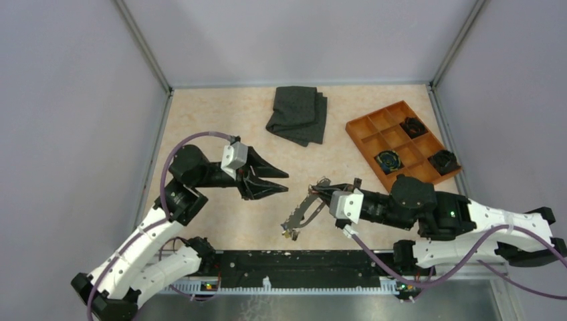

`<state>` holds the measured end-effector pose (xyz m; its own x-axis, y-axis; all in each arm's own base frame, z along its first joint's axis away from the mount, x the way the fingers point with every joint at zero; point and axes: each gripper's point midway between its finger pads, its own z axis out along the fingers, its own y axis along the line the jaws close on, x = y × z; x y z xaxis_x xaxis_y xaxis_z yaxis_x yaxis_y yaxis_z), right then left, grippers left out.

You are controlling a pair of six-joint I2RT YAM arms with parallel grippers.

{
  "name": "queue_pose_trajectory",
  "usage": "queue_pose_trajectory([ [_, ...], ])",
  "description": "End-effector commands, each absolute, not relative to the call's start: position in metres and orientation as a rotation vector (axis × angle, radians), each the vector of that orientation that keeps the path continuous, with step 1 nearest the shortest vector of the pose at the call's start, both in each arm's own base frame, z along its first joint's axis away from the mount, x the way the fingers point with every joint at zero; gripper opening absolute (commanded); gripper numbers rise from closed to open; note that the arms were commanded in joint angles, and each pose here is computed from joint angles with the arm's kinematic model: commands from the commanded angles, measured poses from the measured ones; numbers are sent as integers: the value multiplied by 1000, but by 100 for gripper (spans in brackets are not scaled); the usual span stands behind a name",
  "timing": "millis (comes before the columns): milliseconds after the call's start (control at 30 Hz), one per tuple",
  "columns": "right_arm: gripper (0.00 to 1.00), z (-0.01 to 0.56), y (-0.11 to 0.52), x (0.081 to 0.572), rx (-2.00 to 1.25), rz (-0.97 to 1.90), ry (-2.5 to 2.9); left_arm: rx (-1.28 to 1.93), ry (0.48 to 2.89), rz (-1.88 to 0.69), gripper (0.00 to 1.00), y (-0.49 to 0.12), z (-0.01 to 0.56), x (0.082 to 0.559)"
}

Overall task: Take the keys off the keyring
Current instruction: Remove the key from the keyring.

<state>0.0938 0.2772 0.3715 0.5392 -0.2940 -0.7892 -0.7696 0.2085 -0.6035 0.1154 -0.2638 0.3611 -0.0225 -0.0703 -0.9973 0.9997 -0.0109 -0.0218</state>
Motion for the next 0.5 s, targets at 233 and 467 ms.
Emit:
queue_pose_trajectory([
  [233,0,403,287,74,-1336,550,847,1205,946,-1502,37,-276,388,89],
  [467,0,406,290,71,-1340,563,824,1238,899,-1568,36,-283,387,77],
])
